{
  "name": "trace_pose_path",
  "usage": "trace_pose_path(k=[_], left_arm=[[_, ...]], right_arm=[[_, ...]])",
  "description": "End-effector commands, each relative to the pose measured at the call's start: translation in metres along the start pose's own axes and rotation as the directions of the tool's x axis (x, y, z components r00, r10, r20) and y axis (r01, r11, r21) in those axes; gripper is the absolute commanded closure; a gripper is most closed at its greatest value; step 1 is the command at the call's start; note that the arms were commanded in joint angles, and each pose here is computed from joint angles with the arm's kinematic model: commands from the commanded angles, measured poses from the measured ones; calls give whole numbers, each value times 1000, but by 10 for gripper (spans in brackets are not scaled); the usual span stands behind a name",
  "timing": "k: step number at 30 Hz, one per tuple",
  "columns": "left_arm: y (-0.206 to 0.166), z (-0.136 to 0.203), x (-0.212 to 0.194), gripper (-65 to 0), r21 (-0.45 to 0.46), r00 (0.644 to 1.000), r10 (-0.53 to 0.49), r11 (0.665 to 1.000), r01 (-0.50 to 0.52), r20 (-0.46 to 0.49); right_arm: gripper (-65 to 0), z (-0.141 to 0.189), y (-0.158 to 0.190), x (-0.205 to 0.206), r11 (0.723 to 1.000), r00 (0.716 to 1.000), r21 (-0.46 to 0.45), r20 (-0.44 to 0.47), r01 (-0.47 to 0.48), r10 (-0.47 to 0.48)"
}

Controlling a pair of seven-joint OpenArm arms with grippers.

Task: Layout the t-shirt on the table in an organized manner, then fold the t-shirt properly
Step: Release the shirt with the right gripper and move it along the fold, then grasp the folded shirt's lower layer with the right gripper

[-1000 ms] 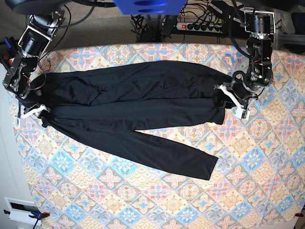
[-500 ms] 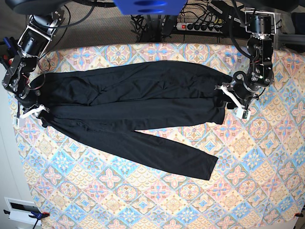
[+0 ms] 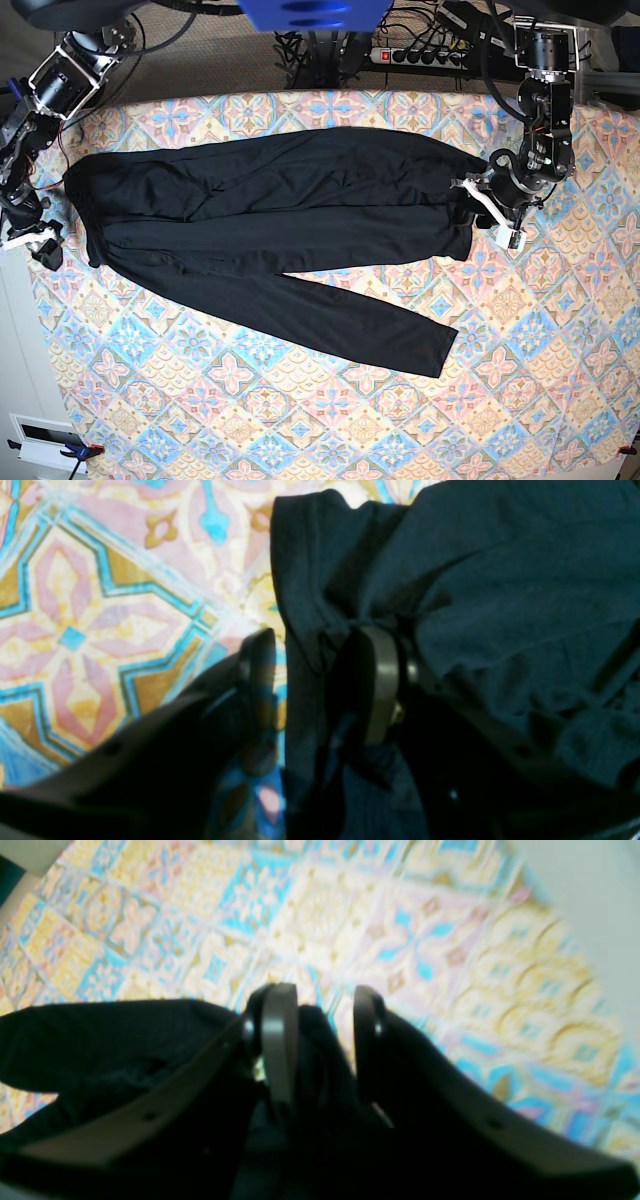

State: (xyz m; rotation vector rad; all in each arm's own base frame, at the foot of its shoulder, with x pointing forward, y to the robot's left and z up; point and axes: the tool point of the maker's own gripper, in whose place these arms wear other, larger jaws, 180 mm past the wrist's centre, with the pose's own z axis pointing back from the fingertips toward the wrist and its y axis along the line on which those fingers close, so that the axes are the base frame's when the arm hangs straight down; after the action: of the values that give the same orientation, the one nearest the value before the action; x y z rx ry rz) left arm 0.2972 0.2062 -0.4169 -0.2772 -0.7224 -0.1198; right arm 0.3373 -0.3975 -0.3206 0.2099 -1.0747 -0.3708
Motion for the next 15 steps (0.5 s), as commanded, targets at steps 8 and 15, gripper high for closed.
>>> trace_pose_path(k=[8,15], left_arm=[[2,5,18,-261,0,999,-12,1000,12,52],[-7,0,16,-262,-17,998,7,1000,-6,56]], right_arm=[[-188,-18,74,6,960,967,163,-77,-227,242],[-189,-56,140,-44,889,898,348,-216,-297,384]])
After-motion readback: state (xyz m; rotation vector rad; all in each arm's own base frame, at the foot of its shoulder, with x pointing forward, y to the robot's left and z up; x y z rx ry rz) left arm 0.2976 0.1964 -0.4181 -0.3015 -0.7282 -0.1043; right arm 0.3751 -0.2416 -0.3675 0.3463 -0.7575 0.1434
